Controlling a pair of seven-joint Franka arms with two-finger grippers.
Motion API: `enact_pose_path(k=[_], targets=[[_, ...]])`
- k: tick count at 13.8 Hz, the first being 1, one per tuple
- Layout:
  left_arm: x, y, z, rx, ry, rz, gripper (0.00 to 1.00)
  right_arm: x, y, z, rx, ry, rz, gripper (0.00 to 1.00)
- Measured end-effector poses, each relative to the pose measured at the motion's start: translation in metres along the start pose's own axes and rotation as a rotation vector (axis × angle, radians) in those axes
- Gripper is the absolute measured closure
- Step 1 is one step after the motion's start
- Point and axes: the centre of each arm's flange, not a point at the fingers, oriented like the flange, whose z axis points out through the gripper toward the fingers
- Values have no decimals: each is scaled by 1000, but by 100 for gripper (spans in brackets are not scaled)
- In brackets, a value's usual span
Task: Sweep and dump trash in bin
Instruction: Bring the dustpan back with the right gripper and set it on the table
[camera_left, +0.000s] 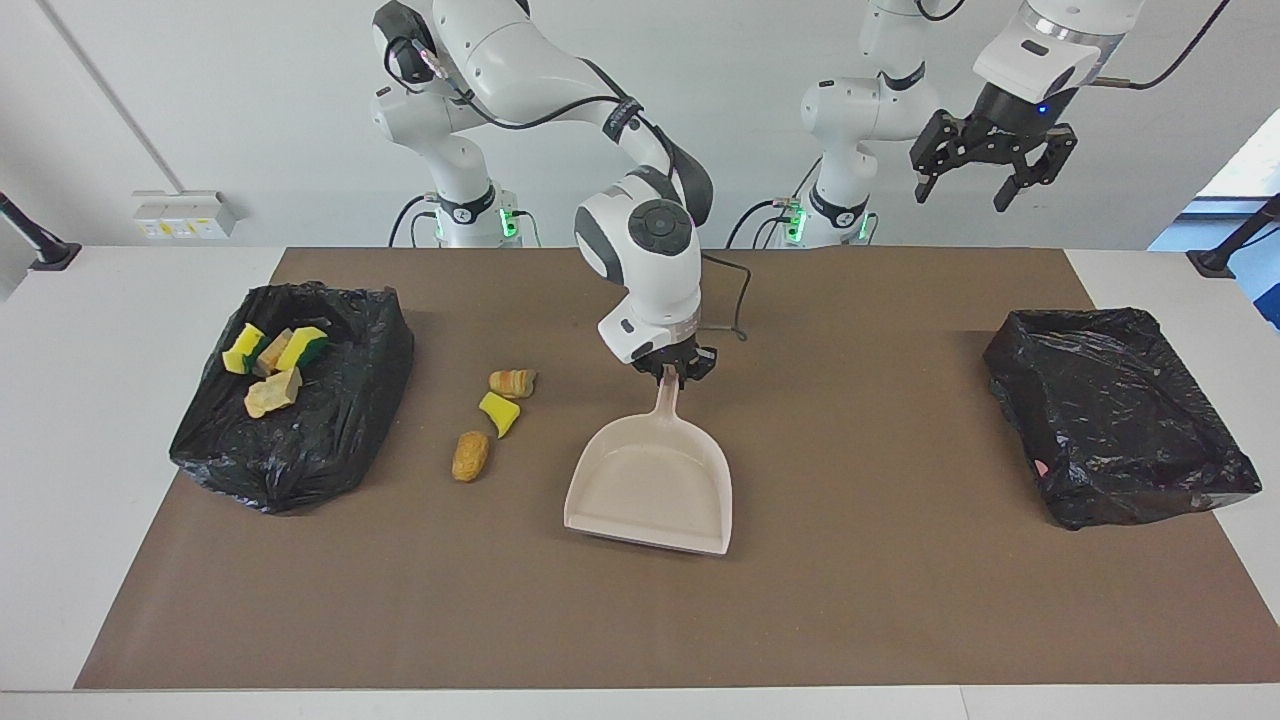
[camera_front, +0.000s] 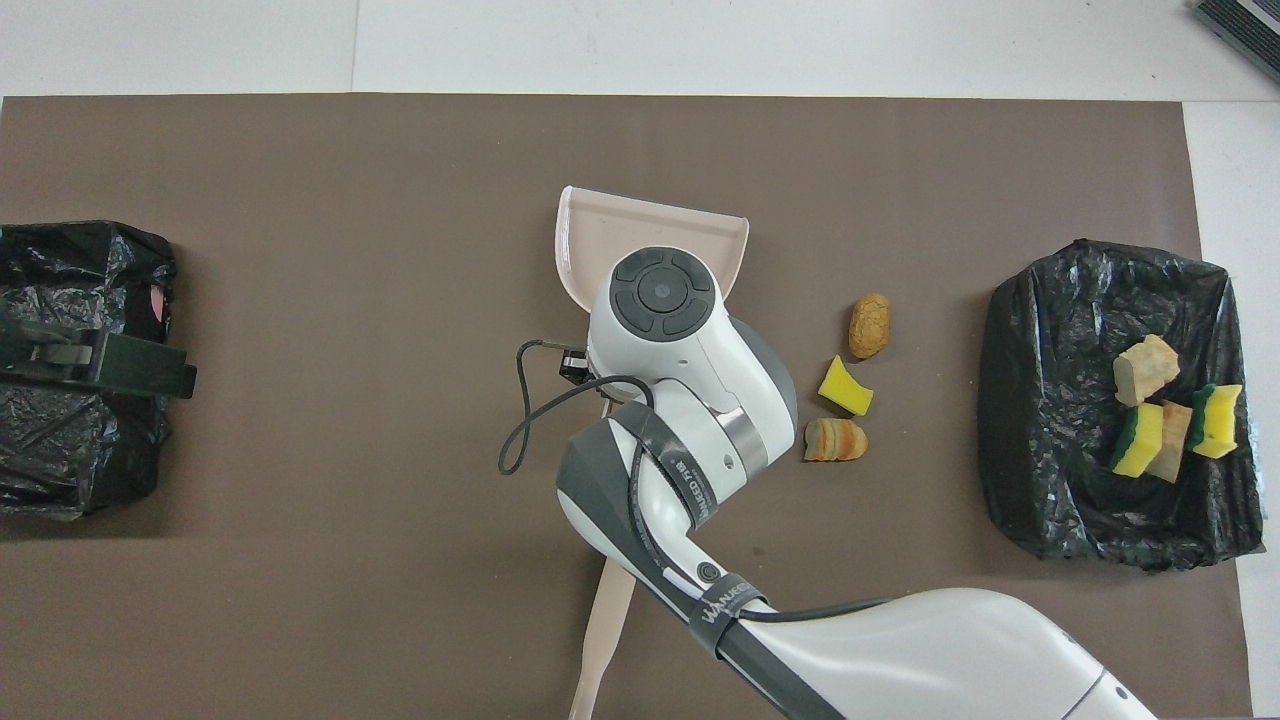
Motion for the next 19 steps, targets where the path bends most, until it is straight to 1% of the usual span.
enact_pose_path(k=[4, 5, 7, 8, 9, 10, 11, 12, 13, 14, 15, 17, 19], targets=[[6, -13, -2, -1, -5, -16, 0, -12, -15, 29, -6, -27, -58, 68], [7, -16, -3, 13, -4, -5, 0, -15, -18, 34, -11, -33, -65, 68], [5, -21, -6, 58, -2, 18, 0, -16, -17, 27, -22, -43, -83, 52], [5, -22, -8, 64, 2, 23, 0, -19, -17, 11, -23, -52, -85, 39], [5, -22, -9, 65, 5, 25, 0, -27, -18, -11, -4, -78, -75, 30], [5, -21, -10, 65, 5, 27, 0, -41, -17, -39, 26, -123, -61, 17], [4, -20, -10, 65, 6, 29, 0, -57, -13, -67, 38, -161, -57, 4], [4, -18, -10, 65, 5, 33, 0, -74, -6, -92, 35, -187, -63, 0], [1, -15, -12, 65, 3, 38, 0, -95, 3, -110, 26, -205, -73, 0], [-1, -13, -12, 66, -3, 41, 0, -119, 10, -119, 21, -223, -85, 0], [-4, -13, -14, 67, -8, 40, 0, -148, 14, -119, 15, -245, -98, 0], [-7, -13, -17, 67, -3, 41, 0, -208, 18, -102, 5, -295, -69, 0], [-6, -10, -17, 68, 9, 46, 0, -252, 27, -81, 15, -333, -6, 0]])
